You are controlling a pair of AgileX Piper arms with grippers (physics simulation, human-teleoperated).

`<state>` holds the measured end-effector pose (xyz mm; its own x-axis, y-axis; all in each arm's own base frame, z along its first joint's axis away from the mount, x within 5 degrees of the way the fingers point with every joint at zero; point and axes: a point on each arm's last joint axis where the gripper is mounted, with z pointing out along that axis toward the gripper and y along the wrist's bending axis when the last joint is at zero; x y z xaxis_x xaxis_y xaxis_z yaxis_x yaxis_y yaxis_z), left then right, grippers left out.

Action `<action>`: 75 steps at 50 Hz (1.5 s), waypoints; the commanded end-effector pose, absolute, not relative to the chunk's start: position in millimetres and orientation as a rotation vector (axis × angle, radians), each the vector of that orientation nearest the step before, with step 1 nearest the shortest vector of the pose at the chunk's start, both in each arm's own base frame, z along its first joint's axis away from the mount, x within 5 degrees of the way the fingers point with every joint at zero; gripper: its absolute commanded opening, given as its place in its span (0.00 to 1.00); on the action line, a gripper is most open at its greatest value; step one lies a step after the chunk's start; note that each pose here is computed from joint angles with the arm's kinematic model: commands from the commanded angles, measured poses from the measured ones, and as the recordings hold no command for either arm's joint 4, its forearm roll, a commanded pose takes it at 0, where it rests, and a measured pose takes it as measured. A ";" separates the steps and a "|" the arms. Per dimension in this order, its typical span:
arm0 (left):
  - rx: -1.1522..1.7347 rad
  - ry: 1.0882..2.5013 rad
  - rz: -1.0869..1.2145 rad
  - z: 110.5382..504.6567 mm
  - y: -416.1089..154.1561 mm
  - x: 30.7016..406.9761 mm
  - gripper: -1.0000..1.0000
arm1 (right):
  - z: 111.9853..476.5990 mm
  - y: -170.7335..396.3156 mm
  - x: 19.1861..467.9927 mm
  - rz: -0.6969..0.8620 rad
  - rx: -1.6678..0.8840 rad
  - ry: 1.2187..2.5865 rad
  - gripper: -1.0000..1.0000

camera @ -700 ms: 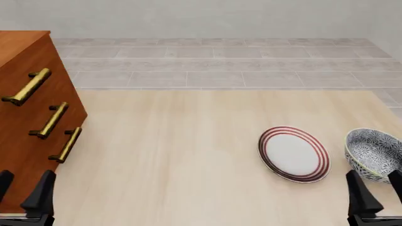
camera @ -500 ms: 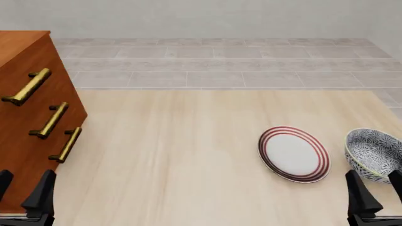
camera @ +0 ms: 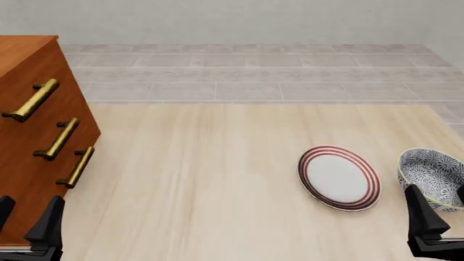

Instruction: Put the bowl on top of the cabinet.

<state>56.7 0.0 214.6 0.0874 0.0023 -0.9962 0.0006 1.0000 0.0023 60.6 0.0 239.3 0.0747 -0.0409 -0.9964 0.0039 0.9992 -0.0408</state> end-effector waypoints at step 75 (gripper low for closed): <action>-0.001 1.505 0.000 213.3 0.0 60.8 1.00 | 326.7 -25.6 111.6 -0.250 0.102 1.655 1.00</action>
